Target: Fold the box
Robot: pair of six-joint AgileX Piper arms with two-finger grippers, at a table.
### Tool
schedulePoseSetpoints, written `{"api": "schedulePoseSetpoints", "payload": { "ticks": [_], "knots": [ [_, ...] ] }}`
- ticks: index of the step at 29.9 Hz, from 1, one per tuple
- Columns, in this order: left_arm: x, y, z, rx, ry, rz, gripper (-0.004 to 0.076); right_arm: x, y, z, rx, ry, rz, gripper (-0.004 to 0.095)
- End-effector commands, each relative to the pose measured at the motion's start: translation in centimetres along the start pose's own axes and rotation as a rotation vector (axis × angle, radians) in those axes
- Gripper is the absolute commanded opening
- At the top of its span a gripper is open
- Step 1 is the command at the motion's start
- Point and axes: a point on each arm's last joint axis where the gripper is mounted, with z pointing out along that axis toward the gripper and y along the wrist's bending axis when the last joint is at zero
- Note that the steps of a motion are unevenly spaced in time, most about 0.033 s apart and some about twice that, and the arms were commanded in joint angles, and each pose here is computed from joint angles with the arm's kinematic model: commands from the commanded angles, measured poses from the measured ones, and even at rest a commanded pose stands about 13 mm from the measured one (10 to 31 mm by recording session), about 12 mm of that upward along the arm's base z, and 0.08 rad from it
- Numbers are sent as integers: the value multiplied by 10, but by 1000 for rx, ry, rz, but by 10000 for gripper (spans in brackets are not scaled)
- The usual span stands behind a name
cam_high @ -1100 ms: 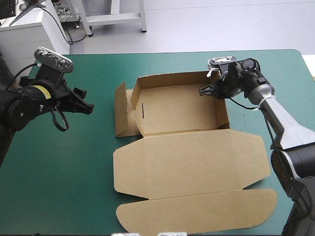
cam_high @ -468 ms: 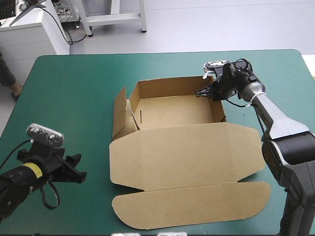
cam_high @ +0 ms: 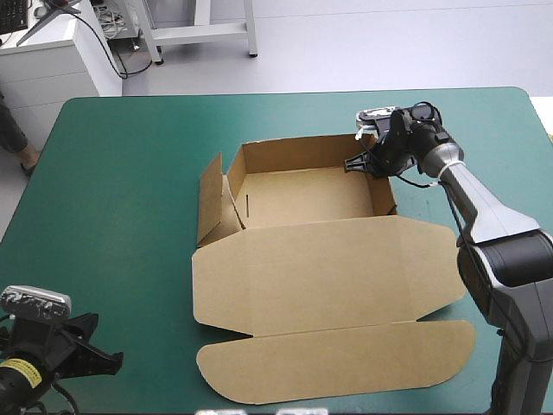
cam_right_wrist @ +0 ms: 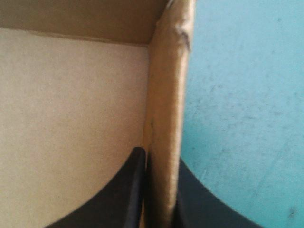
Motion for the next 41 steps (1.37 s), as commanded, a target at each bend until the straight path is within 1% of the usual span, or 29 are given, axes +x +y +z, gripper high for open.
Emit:
{"api": "schedulePoseSetpoints", "payload": {
  "ticks": [1, 3, 6, 8, 13, 17, 22, 27, 29, 31, 34, 36, 41],
  "knots": [
    [-5, 5, -7, -48, -50, -10, -8, -8, 6, -31, -28, -29, -19, 244],
    [-3, 7, -9, -67, -60, -26, -8, -13, 6, -42, -26, -40, -22, 341],
    [-3, 8, -9, -75, -63, -18, -8, -19, 6, -61, -14, -49, -31, 427],
    [-3, 8, -9, -75, -63, -18, -8, -22, 3, -74, 15, -45, -41, 450],
    [-3, 8, -9, -79, -58, -16, -8, -25, 4, -107, 13, -131, -42, 476],
    [5, 7, 1, -83, -18, -7, -8, -21, 3, -133, 26, -185, -45, 479],
    [14, 5, 14, -67, 19, -30, -8, -17, 3, -152, 24, -225, -57, 502],
    [12, 5, 14, -67, -2, -31, -8, -15, 3, -145, 23, -199, -61, 519],
    [12, 5, 14, -67, -4, -31, -8, -11, 2, -135, 35, -162, -63, 519],
    [12, 5, 14, -67, -6, -30, -8, -7, -1, -125, 69, -123, -72, 519],
    [11, 4, 14, -65, -15, -30, -8, -2, -2, -105, 73, -66, -75, 519],
    [11, 4, 14, -64, -14, -31, -8, -1, -1, -88, 61, -34, -65, 518],
    [11, 4, 14, -64, -14, -31, -8, -2, 4, -53, 1, 42, -40, 513]
  ]
}}
